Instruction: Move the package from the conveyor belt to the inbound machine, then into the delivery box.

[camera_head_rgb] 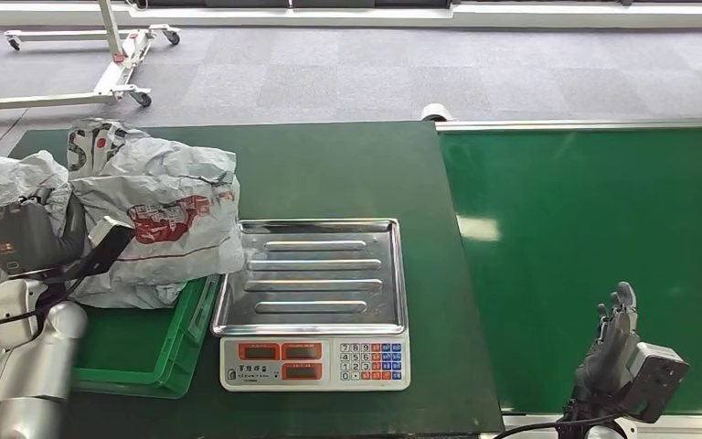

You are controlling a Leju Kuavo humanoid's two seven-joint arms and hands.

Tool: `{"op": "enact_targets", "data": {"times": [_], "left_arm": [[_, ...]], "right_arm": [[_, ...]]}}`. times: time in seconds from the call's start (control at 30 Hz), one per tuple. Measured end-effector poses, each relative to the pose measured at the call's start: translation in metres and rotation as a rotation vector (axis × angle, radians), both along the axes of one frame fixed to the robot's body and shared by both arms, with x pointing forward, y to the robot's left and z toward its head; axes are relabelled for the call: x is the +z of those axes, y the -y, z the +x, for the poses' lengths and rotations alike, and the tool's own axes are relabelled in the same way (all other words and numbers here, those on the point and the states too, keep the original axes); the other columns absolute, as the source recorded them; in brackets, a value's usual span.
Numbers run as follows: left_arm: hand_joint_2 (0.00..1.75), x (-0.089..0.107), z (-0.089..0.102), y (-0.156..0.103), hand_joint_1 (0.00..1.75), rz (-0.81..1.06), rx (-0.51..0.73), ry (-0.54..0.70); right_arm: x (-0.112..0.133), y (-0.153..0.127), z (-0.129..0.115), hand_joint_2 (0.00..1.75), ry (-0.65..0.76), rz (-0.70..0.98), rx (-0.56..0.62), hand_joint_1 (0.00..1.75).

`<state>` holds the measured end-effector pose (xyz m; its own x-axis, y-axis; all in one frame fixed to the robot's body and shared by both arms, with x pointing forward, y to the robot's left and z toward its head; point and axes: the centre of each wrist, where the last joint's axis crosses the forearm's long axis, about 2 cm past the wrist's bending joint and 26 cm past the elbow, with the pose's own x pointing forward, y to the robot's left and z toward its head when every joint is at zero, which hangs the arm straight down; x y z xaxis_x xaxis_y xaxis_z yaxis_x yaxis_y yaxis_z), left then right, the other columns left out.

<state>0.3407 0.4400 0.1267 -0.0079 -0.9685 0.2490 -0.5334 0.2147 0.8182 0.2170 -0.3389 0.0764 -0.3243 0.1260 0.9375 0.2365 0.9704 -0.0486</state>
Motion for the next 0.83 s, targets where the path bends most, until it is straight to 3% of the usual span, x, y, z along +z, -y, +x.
{"op": "enact_targets", "data": {"times": [0.13, 0.27, 0.3, 0.4, 0.43, 0.63, 0.73, 0.83], "left_arm": [[1.75, -0.009, 0.004, -0.01, 1.75, 0.005, 0.054, -0.067], [1.75, -0.005, 0.015, -0.027, 1.75, 0.087, 0.227, -0.201], [1.75, -0.001, 0.019, -0.035, 1.32, 0.104, 0.263, -0.229], [0.44, 0.008, 0.028, -0.053, 0.01, 0.127, 0.333, -0.287], [0.0, 0.01, 0.028, -0.057, 0.0, 0.128, 0.344, -0.3], [0.0, -0.001, 0.012, -0.073, 0.0, 0.086, 0.257, -0.226], [0.0, -0.009, 0.0, -0.068, 0.0, -0.132, 0.121, -0.079], [0.0, -0.004, -0.006, -0.054, 0.0, -0.315, 0.055, 0.083]], "right_arm": [[0.001, -0.001, 0.0, 0.0, 0.003, 0.003, 0.0, 0.0], [0.002, -0.002, 0.003, 0.0, 0.002, 0.0, 0.006, 0.0], [0.003, -0.002, 0.003, 0.0, 0.003, -0.002, 0.007, 0.0], [0.002, -0.002, 0.003, 0.0, -0.001, -0.003, 0.005, 0.0], [0.002, -0.002, 0.002, 0.0, -0.004, -0.002, 0.004, 0.0], [-0.002, 0.0, -0.005, 0.0, -0.013, 0.015, -0.009, 0.0], [-0.003, 0.003, -0.006, 0.0, -0.009, 0.026, -0.022, 0.0], [-0.004, 0.005, -0.008, 0.0, -0.01, 0.029, -0.031, 0.0]]}}
